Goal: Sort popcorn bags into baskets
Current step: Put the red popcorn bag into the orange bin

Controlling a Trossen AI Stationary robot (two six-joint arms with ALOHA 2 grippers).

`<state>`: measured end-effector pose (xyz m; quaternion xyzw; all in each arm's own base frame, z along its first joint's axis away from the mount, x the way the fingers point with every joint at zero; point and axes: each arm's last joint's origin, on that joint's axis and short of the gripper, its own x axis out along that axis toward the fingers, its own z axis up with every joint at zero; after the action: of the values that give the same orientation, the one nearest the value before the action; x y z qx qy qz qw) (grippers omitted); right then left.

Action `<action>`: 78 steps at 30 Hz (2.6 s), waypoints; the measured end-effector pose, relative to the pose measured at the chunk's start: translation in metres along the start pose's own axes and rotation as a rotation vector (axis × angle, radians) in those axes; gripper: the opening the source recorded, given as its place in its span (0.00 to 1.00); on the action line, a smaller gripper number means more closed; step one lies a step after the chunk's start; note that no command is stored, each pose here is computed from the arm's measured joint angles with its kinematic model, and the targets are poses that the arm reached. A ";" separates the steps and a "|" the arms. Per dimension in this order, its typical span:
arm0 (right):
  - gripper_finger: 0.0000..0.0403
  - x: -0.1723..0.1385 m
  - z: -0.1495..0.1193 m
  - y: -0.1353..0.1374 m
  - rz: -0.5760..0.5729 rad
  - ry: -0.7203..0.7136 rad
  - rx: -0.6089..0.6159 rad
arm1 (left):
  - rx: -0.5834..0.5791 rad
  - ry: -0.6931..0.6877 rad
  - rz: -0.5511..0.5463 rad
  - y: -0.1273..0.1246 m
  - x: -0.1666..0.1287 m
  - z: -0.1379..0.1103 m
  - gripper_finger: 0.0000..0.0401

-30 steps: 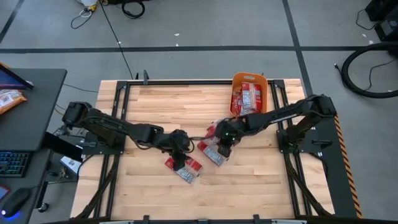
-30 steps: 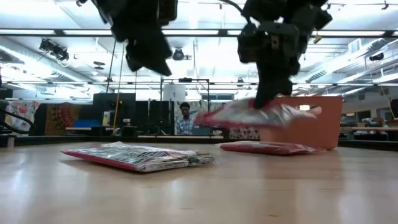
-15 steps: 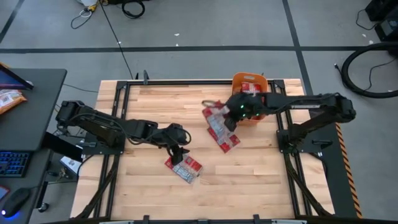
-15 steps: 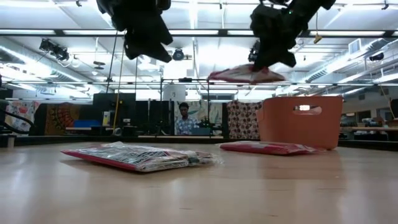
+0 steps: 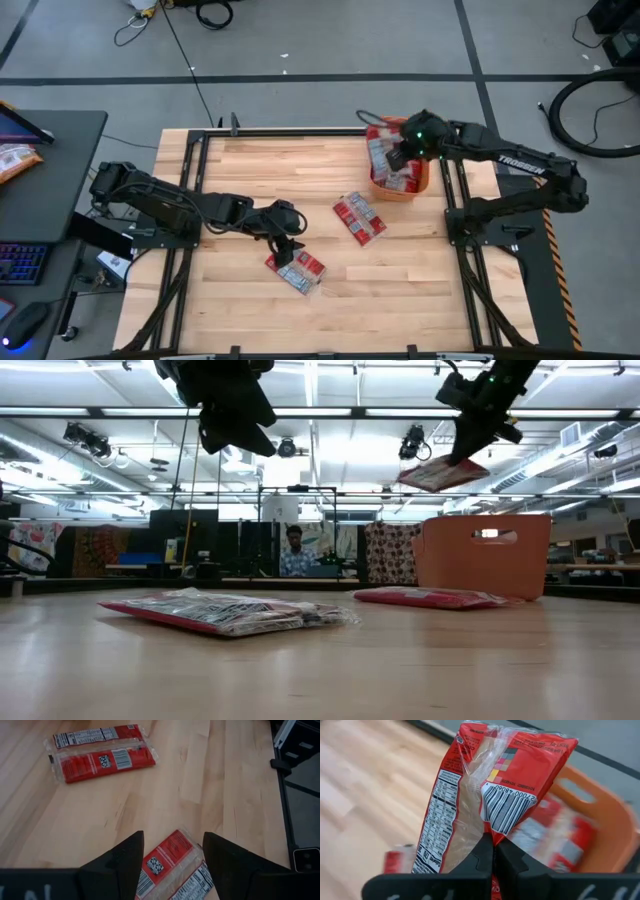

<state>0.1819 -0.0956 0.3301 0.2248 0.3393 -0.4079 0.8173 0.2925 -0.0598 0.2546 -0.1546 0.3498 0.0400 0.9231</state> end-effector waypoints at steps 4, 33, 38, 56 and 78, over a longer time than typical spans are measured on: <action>0.03 0.005 0.003 -0.027 -0.113 0.070 0.054 | -0.002 -0.002 0.002 0.001 0.000 0.000 0.52; 0.26 0.023 0.022 -0.071 -0.301 0.471 0.580 | -0.002 -0.004 0.001 0.001 0.001 0.001 0.52; 0.26 -0.017 0.048 -0.053 -0.259 0.279 0.702 | -0.002 -0.004 0.001 0.001 0.001 0.001 0.52; 0.26 -0.047 0.065 -0.026 -0.207 0.121 0.702 | -0.002 -0.006 0.000 0.001 0.001 0.001 0.52; 0.26 -0.046 0.070 -0.036 -0.287 0.110 0.084 | -0.002 -0.006 0.000 0.001 0.001 0.001 0.52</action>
<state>0.1583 -0.1373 0.4074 0.2301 0.3946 -0.5214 0.7208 0.2934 -0.0589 0.2547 -0.1556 0.3471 0.0411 0.9239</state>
